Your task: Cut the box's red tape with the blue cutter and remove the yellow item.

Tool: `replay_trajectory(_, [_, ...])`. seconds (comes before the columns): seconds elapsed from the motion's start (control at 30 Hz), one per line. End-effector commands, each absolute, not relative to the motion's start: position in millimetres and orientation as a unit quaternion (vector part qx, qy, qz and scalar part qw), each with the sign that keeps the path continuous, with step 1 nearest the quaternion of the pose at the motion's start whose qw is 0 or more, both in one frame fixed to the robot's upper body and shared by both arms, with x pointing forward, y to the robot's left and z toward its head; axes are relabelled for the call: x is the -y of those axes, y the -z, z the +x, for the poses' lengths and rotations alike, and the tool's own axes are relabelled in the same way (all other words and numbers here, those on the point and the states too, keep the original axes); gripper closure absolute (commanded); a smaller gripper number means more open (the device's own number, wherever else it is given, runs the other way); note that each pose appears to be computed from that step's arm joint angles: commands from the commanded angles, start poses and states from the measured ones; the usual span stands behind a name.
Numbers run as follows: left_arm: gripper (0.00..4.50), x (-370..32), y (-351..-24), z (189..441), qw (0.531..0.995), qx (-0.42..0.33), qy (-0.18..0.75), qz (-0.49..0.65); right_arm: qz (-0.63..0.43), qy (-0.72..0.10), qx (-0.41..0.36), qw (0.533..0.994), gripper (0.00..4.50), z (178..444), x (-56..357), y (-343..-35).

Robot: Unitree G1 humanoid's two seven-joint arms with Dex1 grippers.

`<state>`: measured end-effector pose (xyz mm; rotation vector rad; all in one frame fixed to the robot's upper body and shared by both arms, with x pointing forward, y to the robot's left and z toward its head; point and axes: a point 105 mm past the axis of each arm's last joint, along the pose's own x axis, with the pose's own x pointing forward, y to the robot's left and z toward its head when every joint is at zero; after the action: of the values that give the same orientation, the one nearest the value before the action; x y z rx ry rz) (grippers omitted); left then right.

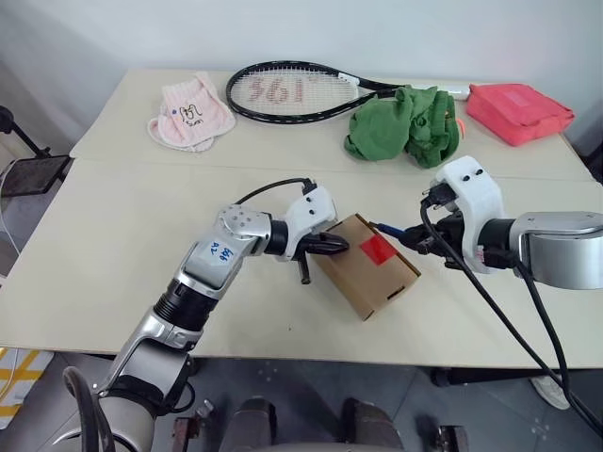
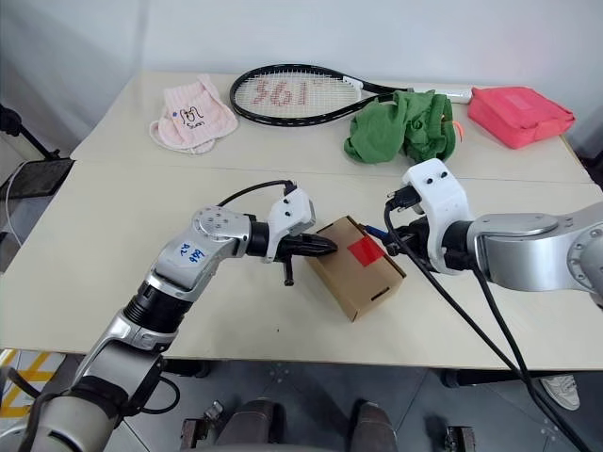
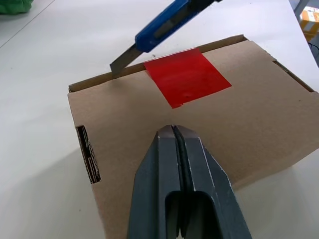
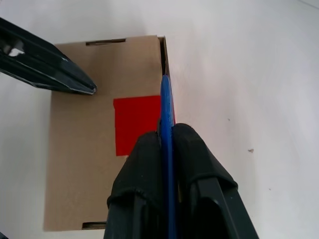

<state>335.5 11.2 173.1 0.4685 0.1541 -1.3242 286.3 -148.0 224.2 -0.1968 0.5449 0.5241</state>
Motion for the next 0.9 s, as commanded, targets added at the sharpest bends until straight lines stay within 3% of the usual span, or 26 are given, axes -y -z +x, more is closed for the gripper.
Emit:
replay_trajectory(0.03, [4.50, -8, -168, 329, 0.751, -0.079, 0.617, 0.222, -0.093, -0.262, -0.250, 0.928, 4.39, 286, 147, -231])
replay_trajectory(0.4, [4.50, -9, -168, 328, 0.752, -0.083, 0.615, 0.224, -0.097, -0.251, -0.283, 0.921, 4.39, 286, 156, -214])
replay_trajectory(0.9, [4.50, -7, -157, 323, 0.754, -0.105, 0.613, 0.214, -0.067, -0.270, -0.360, 0.891, 4.39, 264, 161, -198])
